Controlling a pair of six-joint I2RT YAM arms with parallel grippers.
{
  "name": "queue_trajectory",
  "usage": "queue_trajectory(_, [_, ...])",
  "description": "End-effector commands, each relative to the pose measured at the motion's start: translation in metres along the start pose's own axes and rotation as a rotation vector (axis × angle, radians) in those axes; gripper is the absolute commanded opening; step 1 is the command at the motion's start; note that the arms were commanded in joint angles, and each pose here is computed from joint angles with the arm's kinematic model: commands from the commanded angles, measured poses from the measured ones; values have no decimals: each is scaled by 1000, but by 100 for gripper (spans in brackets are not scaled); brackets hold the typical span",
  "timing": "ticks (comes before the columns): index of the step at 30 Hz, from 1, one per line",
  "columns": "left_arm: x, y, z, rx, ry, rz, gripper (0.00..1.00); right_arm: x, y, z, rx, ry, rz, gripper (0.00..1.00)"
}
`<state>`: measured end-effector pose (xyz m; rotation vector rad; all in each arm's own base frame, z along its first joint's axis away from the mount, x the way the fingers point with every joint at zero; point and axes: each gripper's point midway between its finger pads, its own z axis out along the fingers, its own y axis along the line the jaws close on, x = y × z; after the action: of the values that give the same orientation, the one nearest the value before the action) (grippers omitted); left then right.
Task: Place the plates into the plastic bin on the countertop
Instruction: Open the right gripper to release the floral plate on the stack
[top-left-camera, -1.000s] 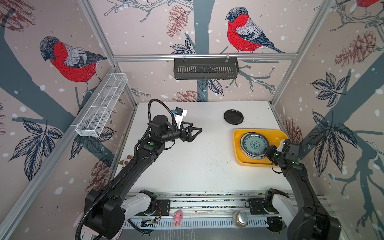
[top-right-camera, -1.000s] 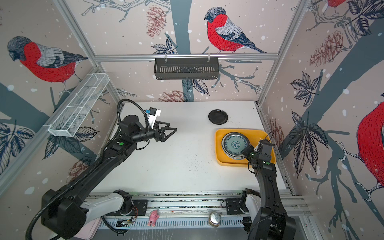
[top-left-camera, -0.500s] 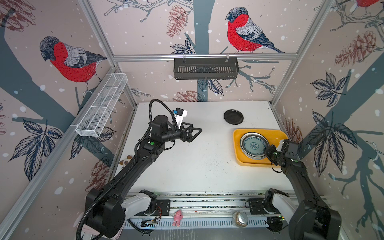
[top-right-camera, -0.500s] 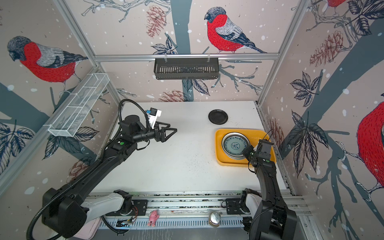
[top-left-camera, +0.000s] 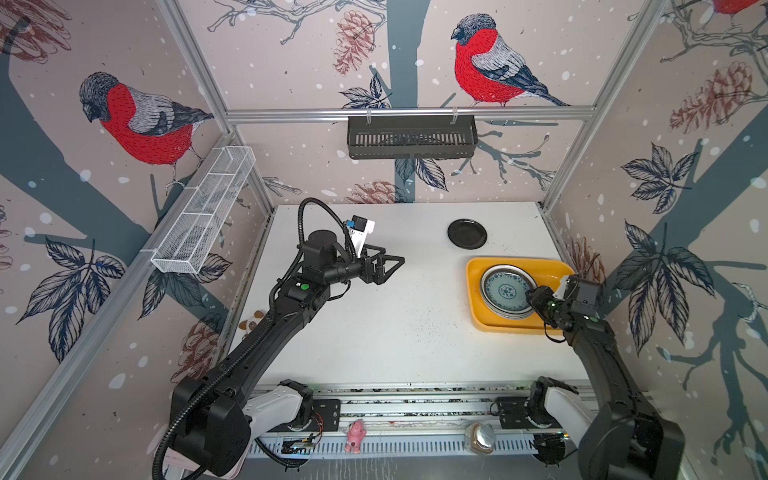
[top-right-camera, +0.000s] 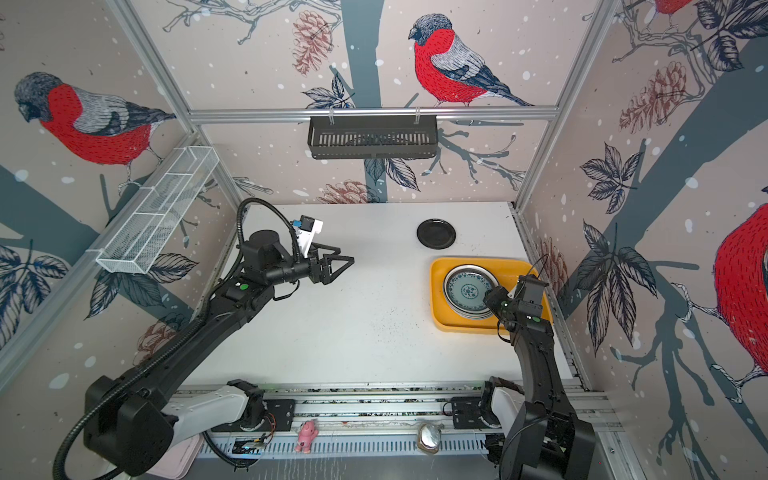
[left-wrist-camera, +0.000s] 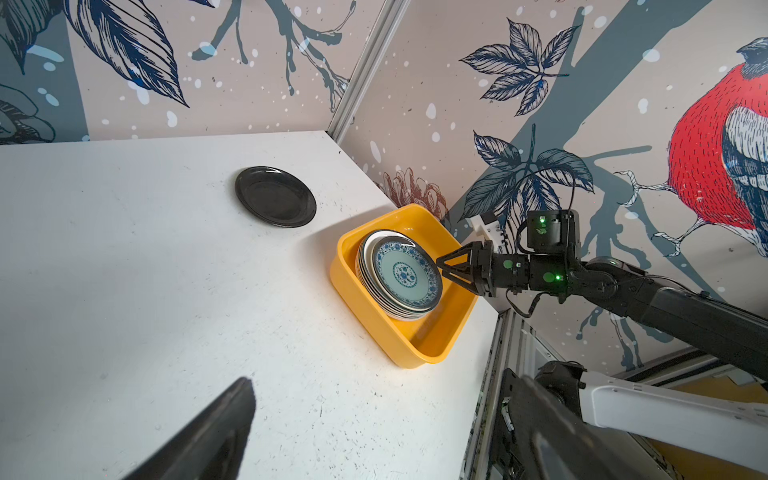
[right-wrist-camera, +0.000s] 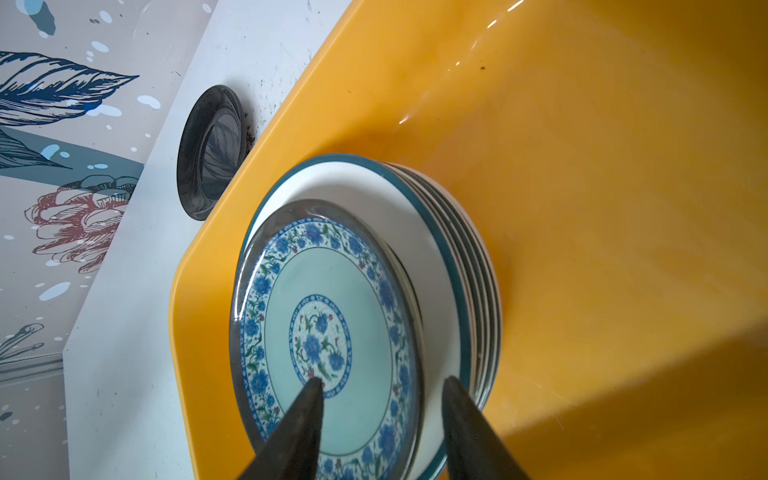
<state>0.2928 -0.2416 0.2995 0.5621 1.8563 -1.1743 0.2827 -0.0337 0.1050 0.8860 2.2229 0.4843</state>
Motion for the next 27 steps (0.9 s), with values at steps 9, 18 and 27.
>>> queue_trajectory(9, [-4, 3, 2, -18, -13, 28, 96, -8, 24, -17, -65, -45, -76, 100])
queue_trajectory(18, [1, 15, 6, -54, -1, 13, 96, -17, 71, -32, -173, -96, -170, 99])
queue_trajectory(27, [5, 44, 10, -176, -7, -19, 96, -20, 118, -60, -312, -173, -268, 99])
